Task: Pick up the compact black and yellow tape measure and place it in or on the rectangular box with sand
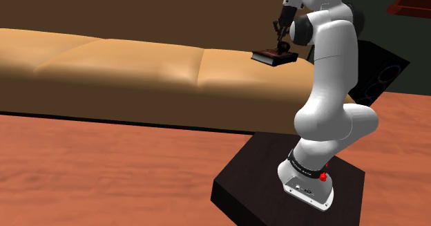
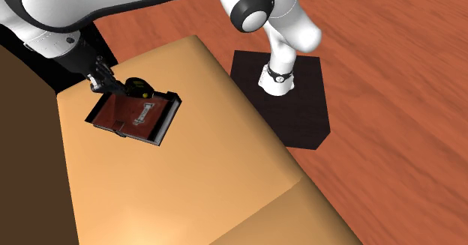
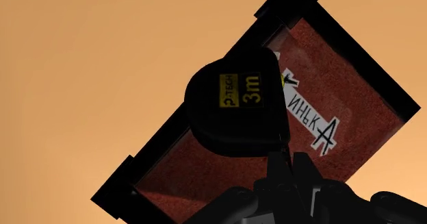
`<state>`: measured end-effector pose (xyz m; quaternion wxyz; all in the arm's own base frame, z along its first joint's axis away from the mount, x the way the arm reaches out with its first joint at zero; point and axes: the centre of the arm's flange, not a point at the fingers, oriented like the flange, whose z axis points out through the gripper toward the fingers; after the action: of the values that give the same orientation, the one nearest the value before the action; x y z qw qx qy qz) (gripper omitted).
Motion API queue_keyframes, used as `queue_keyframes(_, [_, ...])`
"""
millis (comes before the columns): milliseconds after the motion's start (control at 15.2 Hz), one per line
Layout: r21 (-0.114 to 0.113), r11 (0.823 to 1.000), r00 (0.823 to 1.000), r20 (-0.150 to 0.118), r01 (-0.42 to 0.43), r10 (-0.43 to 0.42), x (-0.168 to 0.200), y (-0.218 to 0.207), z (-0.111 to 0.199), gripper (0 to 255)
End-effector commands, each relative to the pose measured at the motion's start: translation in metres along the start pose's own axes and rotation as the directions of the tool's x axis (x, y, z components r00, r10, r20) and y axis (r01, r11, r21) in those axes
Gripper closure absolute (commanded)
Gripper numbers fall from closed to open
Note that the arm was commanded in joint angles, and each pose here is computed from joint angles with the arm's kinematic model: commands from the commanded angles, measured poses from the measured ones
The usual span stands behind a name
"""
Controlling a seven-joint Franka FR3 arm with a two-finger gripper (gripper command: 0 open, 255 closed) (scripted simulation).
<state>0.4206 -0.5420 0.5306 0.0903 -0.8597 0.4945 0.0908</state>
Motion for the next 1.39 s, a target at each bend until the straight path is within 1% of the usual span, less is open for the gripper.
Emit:
queue_keyframes(0, [0.000,1.000,1.000,-0.001,0.000,0.000,0.003,0.000,0.011,255])
queue_keyframes(396, [0.000,1.000,1.000,-0.001,0.000,0.000,0.010,0.002,0.040,255])
queue_keyframes(858, [0.000,1.000,1.000,-0.001,0.000,0.000,0.010,0.002,0.040,255])
queue_keyframes(924, [0.000,1.000,1.000,-0.001,0.000,0.000,0.010,0.002,0.040,0])
queue_keyframes(1254, [0.000,1.000,1.000,-0.001,0.000,0.000,0.010,0.002,0.040,0])
queue_keyframes(1320, [0.000,1.000,1.000,-0.001,0.000,0.000,0.010,0.002,0.027,0])
